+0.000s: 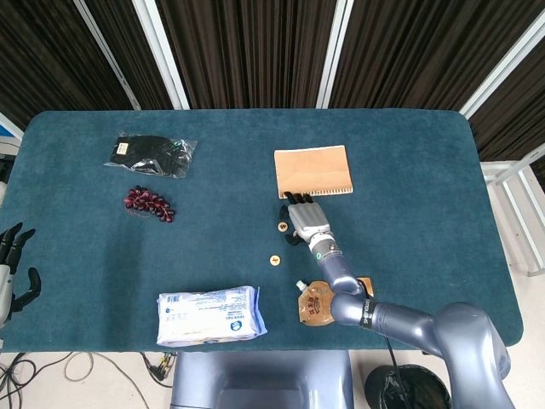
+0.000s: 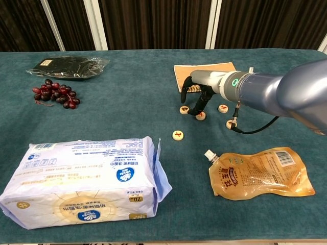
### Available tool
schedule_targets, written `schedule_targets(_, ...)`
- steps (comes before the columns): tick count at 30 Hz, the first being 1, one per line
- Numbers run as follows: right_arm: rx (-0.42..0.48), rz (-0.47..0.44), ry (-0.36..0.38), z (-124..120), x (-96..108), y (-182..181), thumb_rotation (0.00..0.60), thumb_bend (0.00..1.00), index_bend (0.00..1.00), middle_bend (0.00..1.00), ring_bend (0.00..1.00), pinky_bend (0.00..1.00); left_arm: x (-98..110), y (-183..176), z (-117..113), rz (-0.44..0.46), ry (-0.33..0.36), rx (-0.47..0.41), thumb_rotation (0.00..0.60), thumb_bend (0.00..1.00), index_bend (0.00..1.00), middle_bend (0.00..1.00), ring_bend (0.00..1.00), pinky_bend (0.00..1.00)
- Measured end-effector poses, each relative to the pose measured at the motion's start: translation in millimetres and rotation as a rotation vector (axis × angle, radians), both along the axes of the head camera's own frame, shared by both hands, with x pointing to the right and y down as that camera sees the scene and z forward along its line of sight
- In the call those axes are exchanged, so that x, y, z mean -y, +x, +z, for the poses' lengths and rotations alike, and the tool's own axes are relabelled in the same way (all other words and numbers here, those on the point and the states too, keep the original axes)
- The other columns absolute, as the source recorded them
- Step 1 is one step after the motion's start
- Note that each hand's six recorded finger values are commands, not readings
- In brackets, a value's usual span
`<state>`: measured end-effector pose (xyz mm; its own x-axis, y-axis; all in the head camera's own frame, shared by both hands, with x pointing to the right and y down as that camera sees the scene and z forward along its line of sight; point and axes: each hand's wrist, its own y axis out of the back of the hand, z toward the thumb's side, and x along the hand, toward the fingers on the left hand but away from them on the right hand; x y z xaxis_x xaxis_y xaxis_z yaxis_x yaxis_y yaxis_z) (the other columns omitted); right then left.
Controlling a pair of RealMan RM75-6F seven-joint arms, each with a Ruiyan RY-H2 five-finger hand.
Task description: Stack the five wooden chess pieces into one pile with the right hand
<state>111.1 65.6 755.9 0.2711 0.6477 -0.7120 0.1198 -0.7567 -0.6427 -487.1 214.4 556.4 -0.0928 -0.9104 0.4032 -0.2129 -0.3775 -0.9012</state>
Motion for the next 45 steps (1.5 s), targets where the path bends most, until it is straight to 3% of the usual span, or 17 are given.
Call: schedule_targets(45,0.001,0.025,-0.001,21,-3,-4,0.600,0.41,0.48,0.00,0.00,0.00,0,0,2,0.004,-0.011,0.001,0.600,0.62,0.14,0.00,0.00,0.00)
